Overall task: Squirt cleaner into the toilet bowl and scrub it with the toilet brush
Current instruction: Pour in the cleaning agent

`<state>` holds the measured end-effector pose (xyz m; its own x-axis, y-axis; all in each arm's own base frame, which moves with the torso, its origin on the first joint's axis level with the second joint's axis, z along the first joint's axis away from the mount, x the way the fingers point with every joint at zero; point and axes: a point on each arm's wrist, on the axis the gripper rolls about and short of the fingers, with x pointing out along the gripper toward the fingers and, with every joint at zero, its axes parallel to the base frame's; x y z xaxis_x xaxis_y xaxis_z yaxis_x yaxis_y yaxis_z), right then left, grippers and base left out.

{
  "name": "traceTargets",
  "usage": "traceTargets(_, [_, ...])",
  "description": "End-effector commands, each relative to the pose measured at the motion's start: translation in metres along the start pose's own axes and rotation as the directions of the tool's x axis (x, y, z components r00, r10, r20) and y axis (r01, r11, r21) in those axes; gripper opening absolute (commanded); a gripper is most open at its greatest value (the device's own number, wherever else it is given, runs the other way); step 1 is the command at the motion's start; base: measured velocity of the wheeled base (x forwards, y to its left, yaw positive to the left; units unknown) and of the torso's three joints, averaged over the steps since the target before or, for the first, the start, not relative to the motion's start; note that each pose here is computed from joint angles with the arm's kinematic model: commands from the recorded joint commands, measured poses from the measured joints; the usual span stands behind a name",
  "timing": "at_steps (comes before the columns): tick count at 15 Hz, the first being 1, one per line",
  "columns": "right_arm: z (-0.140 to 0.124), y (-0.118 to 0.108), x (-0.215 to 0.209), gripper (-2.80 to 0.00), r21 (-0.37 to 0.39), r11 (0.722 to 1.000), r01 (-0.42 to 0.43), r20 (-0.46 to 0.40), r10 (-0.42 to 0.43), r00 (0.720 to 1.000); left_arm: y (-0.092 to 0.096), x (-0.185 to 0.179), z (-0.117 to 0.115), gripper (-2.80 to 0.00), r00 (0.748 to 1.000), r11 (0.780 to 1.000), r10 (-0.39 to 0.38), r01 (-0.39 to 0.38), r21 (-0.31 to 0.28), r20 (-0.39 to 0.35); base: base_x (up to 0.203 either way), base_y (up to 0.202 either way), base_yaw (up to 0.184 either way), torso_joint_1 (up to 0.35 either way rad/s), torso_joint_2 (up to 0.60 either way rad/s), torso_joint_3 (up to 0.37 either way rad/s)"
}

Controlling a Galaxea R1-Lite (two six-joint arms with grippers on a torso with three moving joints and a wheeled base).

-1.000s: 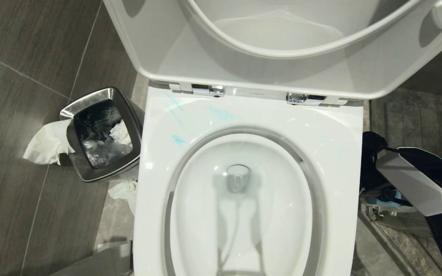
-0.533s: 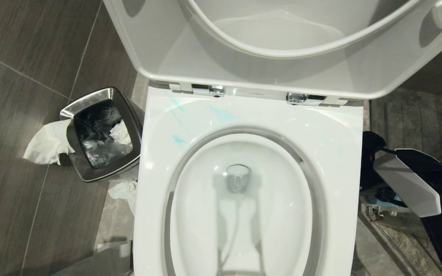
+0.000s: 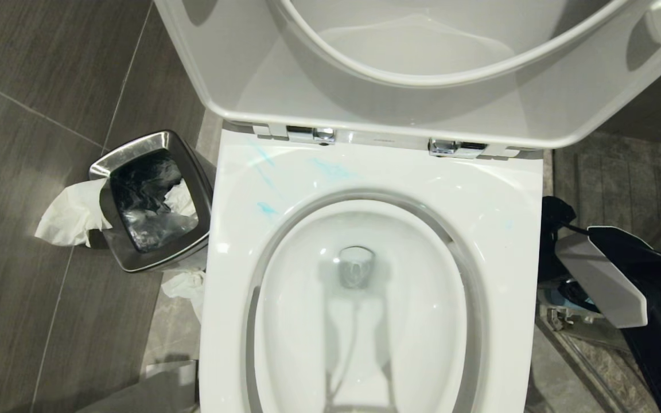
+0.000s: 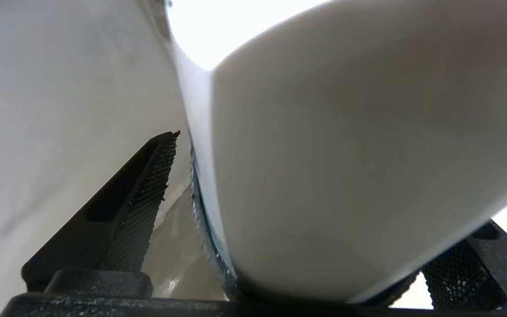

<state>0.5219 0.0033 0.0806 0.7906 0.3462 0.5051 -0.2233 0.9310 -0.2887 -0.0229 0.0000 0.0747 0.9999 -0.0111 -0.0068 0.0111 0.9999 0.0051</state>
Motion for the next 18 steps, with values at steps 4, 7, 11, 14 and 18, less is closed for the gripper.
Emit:
traceTargets(4, [-0.0056, -0.0003, 0.0022, 0.0, -0.005, 1.0, -0.001, 0.011, 0.001, 1.0, 0.0, 0.0002, -0.0004, -2.8, 1.0, 1.0, -0.001, 0.001, -0.001, -0.002, 0.0, 0.0, 0.0, 0.0, 0.0, 0.0])
traceTargets(7, [-0.0075, -0.0003, 0.0028, 0.0, -0.006, 1.0, -0.002, 0.016, 0.002, 1.0, 0.0, 0.0002, -0.0004, -2.8, 1.0, 1.0, 0.0, 0.0, -0.001, -0.002, 0.0, 0.0, 0.0, 0.0, 0.0, 0.0])
traceTargets(11, [-0.0082, -0.0005, 0.0035, -2.8, -0.002, 1.0, -0.001, 0.01, 0.001, 1.0, 0.0, 0.0002, -0.0004, -2.8, 1.0, 1.0, -0.001, 0.001, -0.001, -0.002, 0.0, 0.0, 0.0, 0.0, 0.0, 0.0])
traceTargets(14, [-0.0046, -0.0024, 0.0075, -2.8, -0.009, 1.0, 0.003, 0.029, -0.003, 1.0, 0.0, 0.0002, -0.0004, -2.8, 1.0, 1.0, 0.0, 0.0, -0.001, -0.002, 0.0, 0.0, 0.0, 0.0, 0.0, 0.0])
traceTargets(18, [-0.0023, -0.0043, 0.0091, -2.8, -0.006, 1.0, 0.011, 0.034, -0.01, 0.999, 0.0, 0.0002, -0.0004, -2.8, 1.0, 1.0, 0.0, 0.0, -0.001, -0.002, 0.0, 0.0, 0.0, 0.0, 0.0, 0.0])
